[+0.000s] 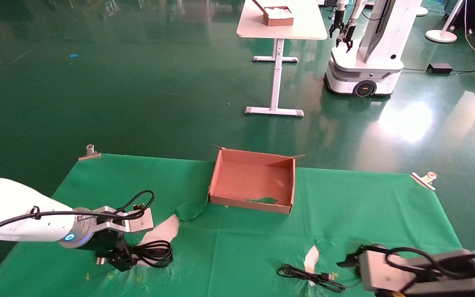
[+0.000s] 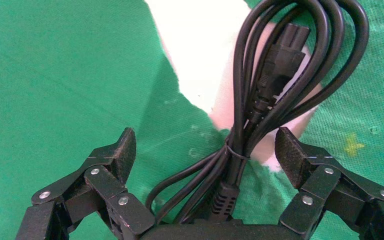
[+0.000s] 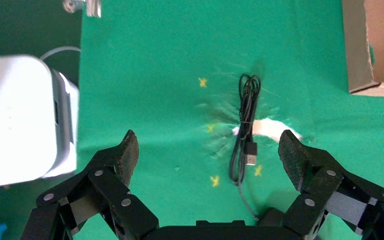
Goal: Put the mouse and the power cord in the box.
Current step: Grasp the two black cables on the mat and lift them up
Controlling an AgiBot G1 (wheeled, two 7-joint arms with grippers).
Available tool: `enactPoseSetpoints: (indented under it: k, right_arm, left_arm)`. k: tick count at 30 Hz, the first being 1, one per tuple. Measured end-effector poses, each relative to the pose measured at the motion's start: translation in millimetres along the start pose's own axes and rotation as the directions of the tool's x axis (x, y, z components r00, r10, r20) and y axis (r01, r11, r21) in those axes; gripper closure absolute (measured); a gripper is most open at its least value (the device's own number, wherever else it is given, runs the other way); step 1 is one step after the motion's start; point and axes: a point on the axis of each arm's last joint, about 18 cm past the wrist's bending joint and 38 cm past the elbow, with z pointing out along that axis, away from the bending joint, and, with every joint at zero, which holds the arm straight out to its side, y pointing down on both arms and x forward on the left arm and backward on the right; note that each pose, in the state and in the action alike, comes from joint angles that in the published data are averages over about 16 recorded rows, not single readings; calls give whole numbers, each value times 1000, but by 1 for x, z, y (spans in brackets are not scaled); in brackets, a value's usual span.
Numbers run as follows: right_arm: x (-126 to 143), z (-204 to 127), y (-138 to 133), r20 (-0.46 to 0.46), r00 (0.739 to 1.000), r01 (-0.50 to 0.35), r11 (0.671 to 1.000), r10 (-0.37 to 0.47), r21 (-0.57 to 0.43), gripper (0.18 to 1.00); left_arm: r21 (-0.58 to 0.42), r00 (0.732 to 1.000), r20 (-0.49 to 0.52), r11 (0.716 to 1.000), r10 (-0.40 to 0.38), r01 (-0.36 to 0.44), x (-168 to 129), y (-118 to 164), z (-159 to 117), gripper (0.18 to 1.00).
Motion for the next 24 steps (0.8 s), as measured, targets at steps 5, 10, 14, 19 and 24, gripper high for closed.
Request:
enactPoseSetpoints:
  k: [5,10,14,19,24]
  right_arm:
    - [13,27,-7,7,999,37,997,-36,-70,178]
    - [27,60,-13,15,998,56,988,-55,-146,178]
    - [37,83,-15,13,999,55,980,-53,-194,178]
    - [45,105,-10,6,999,41,969,-41,-244,178]
    - [51,118,-2,-16,1000,10,962,-15,-272,178]
  left_arm:
    - [5,1000,-1,1000,-2,2,-1,0,1,184]
    - [6,1000,-2,1000,-2,2,-2,1,2,184]
    - [6,1000,-3,1000,-2,2,-2,1,2,184]
    - [6,1000,-3,1000,-1,1,-3,1,2,184]
    - [6,1000,-4,1000,-2,2,-3,1,2,184]
